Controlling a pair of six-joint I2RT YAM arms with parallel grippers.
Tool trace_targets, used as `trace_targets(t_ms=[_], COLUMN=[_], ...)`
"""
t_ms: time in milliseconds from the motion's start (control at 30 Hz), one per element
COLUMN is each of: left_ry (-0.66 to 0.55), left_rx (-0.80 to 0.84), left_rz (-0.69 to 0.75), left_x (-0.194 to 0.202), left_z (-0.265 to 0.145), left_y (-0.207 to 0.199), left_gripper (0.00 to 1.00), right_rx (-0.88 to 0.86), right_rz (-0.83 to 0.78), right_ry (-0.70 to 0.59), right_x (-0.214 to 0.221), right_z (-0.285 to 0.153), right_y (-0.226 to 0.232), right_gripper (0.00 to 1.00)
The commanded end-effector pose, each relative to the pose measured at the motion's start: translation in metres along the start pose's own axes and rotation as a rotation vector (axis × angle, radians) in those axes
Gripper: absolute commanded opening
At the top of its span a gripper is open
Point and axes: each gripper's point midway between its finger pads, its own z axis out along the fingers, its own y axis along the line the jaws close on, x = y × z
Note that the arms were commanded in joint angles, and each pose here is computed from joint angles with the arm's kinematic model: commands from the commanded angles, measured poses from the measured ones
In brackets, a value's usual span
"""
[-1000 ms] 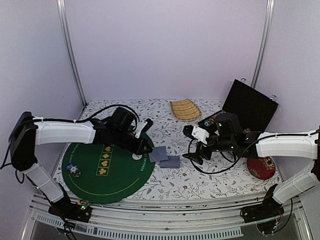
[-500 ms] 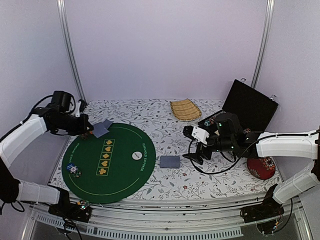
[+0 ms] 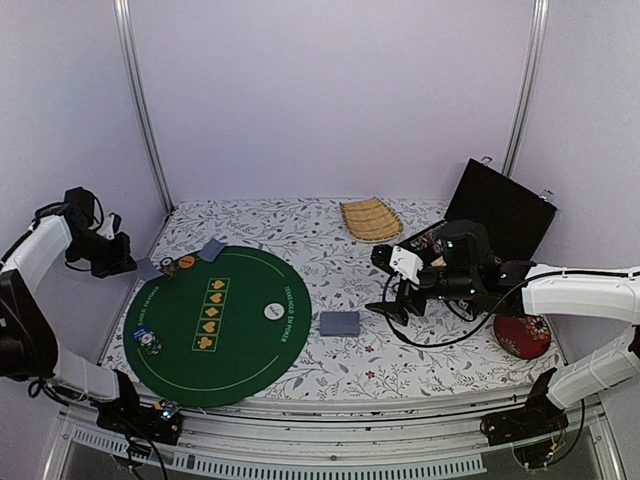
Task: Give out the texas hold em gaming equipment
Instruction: Distribute the poker card in the small blind area.
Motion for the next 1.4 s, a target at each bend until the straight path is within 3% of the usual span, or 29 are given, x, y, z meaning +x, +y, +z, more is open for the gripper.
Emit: trace_targets(t_ms=[0, 100, 267, 400, 900, 1367], left_ry=[0.010, 0.026, 0.066, 0.120, 0.373, 0.445], left_rx=[-0.051, -0.183, -0.087, -0.125, -0.375, -0.525], left_rz=[0.114, 0.166, 0.254, 0.305, 0.303, 0.333], left_x=[-0.020, -0.020, -0.008, 0.005, 0.055, 0.064], left_z=[-0.002, 0.005, 0.023, 0.039, 0.084, 0.083], left_y=[0.008, 0.032, 0.022, 0.036, 0.105, 0.132], left_gripper=[0.00, 0.00, 0.00, 0.00, 0.00, 0.00], right_rx=[0.002, 0.002, -0.020, -0.021, -0.022, -0.021], right_rz=[-0.021, -0.025, -0.021, -0.020, -0.022, -0.023], right_ry=[-0.050, -0.061, -0.075, -0.076, -0.084, -0.078], right_x=[-0.013, -0.015, -0.017, -0.017, -0.020, -0.019], right_z=[-0.007, -0.008, -0.009, -0.009, -0.012, -0.012], right_y=[-0.002, -0.002, 0.000, 0.000, 0.000, 0.000], right_gripper=[0.99, 0.99, 0.99, 0.99, 0.99, 0.99])
